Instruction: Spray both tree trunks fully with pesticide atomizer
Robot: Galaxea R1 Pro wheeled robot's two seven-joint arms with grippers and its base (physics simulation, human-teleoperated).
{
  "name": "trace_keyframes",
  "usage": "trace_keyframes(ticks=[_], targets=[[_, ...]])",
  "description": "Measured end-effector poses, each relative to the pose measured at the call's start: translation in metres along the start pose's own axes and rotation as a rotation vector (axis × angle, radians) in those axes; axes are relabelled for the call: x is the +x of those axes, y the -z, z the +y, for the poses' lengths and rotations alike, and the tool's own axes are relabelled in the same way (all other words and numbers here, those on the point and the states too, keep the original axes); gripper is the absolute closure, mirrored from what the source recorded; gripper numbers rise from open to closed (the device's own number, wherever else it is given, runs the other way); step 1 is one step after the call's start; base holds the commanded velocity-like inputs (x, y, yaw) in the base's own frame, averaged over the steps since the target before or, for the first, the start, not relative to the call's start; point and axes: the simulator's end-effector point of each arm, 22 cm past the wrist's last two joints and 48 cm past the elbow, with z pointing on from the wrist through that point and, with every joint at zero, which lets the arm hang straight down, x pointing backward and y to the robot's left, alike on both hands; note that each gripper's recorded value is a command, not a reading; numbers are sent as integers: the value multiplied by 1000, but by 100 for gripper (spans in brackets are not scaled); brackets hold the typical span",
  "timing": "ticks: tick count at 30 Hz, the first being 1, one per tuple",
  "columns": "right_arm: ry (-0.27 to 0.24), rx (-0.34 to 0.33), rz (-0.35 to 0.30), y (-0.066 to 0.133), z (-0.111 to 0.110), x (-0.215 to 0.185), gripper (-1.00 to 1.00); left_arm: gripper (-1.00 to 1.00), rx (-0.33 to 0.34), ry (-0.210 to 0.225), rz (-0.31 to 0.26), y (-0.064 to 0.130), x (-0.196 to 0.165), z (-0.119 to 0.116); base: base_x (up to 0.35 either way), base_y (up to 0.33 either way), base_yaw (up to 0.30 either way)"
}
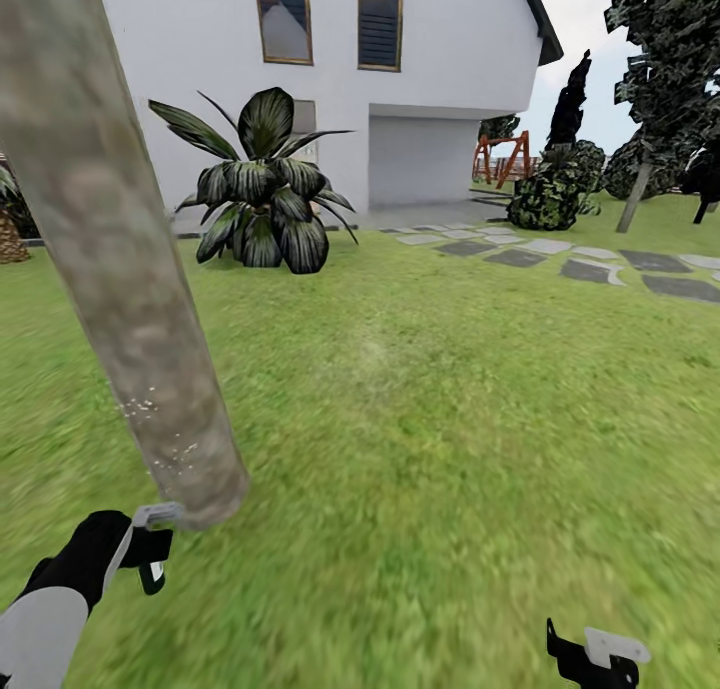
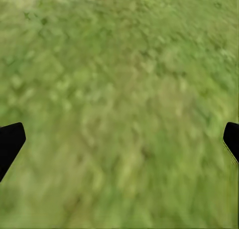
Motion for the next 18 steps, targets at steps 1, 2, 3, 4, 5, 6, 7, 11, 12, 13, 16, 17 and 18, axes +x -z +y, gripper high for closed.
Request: trace_keyframes(ticks=[1,2,3,4,5,6,7,11,12,13,16,17,18], targets=[[0,0,0,0,0,0,-100,100,2,1,-1,0,0,0,157,-234,1],[0,0,0,0,0,0,-100,100,5,1,-1,0,0,-1,101,-255,0],[0,0,0,0,0,0,-100,100,9,2,-2,0,-1,-2,52,-265,0],[0,0,0,0,0,0,-100,100,10,2,-2,0,-1,-2,27,-270,0],[0,0,0,0,0,0,-100,100,11,2,-2,0,-1,-3,17,-272,0],[0,0,0,0,0,0,-100,100,11,2,-2,0,-1,-3,9,-274,0],[0,0,0,0,0,0,-100,100,13,3,-2,0,-1,-3,4,-275,0],[0,0,0,0,0,0,-100,100,14,2,-2,0,-1,-4,1,-276,0],[0,0,0,0,0,0,-100,100,13,2,-2,0,-1,-4,0,-276,0],[0,0,1,0,0,0,-100,100,13,2,-2,0,-1,-4,0,-276,0],[0,0,1,0,0,0,-100,100,13,2,-2,0,-1,-4,0,-276,0],[0,0,1,0,0,0,-100,100,13,2,-2,0,-1,-4,5,-276,0],[0,0,1,0,0,0,-100,100,13,2,-2,0,-1,-4,52,-276,15]])
